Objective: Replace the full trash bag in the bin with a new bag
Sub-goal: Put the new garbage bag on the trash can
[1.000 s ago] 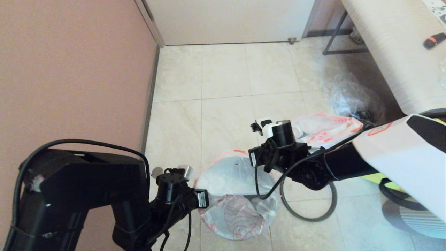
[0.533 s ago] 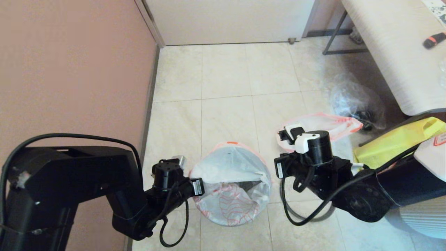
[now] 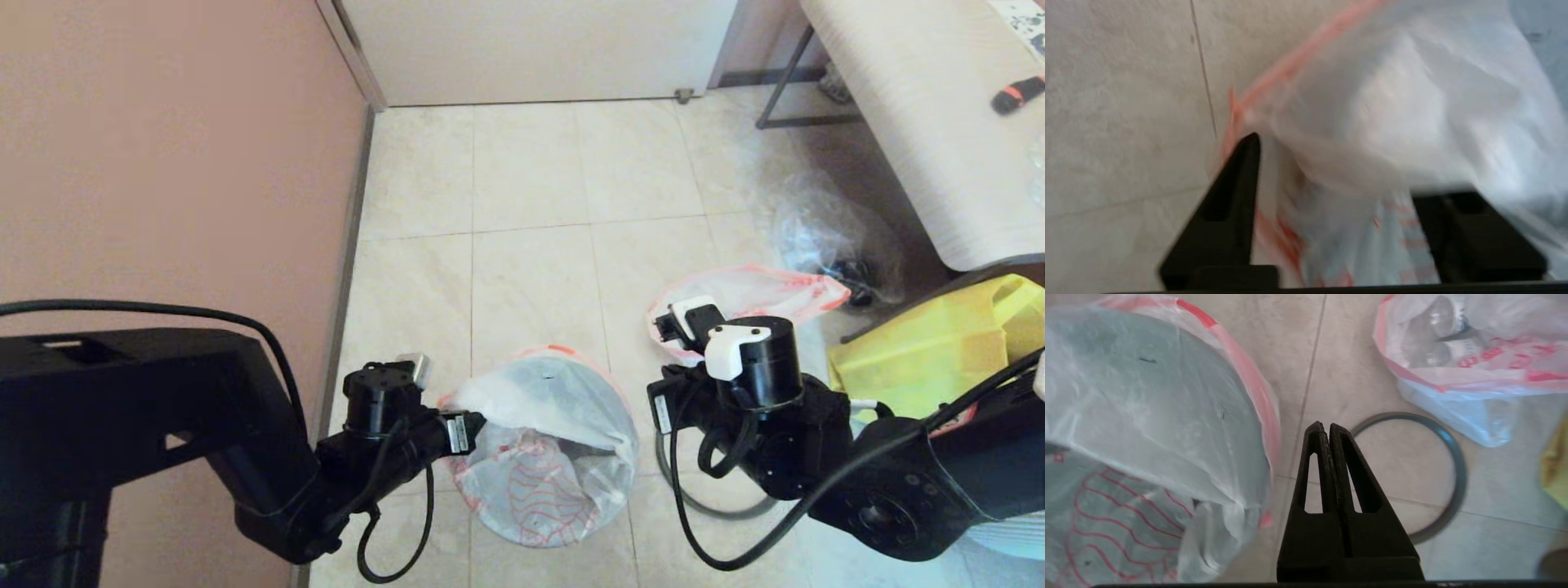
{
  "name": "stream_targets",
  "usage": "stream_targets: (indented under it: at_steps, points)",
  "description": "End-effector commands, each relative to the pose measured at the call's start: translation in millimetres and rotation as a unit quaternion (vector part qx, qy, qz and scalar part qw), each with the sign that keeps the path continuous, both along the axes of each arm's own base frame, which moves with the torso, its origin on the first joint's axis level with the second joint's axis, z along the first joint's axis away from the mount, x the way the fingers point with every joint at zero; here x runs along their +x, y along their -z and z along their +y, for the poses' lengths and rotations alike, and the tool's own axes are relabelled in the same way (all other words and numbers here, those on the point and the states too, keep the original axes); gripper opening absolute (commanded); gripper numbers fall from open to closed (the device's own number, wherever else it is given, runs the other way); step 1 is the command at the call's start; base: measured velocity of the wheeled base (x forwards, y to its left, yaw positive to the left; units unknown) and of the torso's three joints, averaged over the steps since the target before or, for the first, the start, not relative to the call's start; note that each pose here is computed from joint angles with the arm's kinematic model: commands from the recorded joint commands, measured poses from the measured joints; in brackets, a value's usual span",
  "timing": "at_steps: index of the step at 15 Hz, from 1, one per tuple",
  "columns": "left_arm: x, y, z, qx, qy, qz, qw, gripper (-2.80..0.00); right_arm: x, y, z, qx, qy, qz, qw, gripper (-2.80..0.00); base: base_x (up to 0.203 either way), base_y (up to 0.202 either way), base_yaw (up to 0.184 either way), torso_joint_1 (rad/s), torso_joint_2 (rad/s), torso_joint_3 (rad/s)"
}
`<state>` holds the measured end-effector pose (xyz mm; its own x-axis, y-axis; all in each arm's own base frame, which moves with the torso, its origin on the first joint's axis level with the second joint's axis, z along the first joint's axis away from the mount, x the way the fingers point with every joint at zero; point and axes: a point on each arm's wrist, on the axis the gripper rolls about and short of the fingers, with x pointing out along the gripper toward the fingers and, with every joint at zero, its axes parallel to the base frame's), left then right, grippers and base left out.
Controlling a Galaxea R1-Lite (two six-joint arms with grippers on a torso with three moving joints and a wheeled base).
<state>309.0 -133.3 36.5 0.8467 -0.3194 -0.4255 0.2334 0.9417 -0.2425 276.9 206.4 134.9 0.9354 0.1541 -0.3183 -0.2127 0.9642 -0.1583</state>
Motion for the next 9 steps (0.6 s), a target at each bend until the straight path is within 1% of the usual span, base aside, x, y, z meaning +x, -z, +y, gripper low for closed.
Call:
stream_targets:
  at_steps: [1,3,4,5,9]
  points:
    - [-4.7,-19.1,1.4,-0.008,0.0,-0.018,0.9998,0.0,-7.1,-4.3,-1.9,-0.004,-0.004,-0.005,1.0,-2.8,0.0,0.0,0.0,0.0,0.0,0.0]
    - [-6.9,-21.3,4.2,-0.007,-0.003,-0.015,0.9999,0.0,-12.5,1.1,-3.3,-0.022,-0.01,0.002,1.0,-2.8,0.0,0.0,0.0,0.0,0.0,0.0]
    - [-7.8,-22.0,4.8,-0.005,-0.003,-0.012,0.9999,0.0,-14.1,3.1,-3.3,-0.026,-0.009,0.005,1.0,-2.8,0.0,0.0,0.0,0.0,0.0,0.0]
    - [-9.6,-27.7,6.2,-0.007,-0.004,-0.016,0.9998,0.0,-14.9,4.2,-3.5,-0.027,-0.009,0.006,1.0,-2.8,0.0,0.0,0.0,0.0,0.0,0.0]
    - [-24.2,-70.8,15.1,-0.019,-0.005,-0.043,0.9989,0.0,-17.1,9.9,0.2,-0.031,-0.014,0.013,0.999,-2.8,0.0,0.0,0.0,0.0,0.0,0.0]
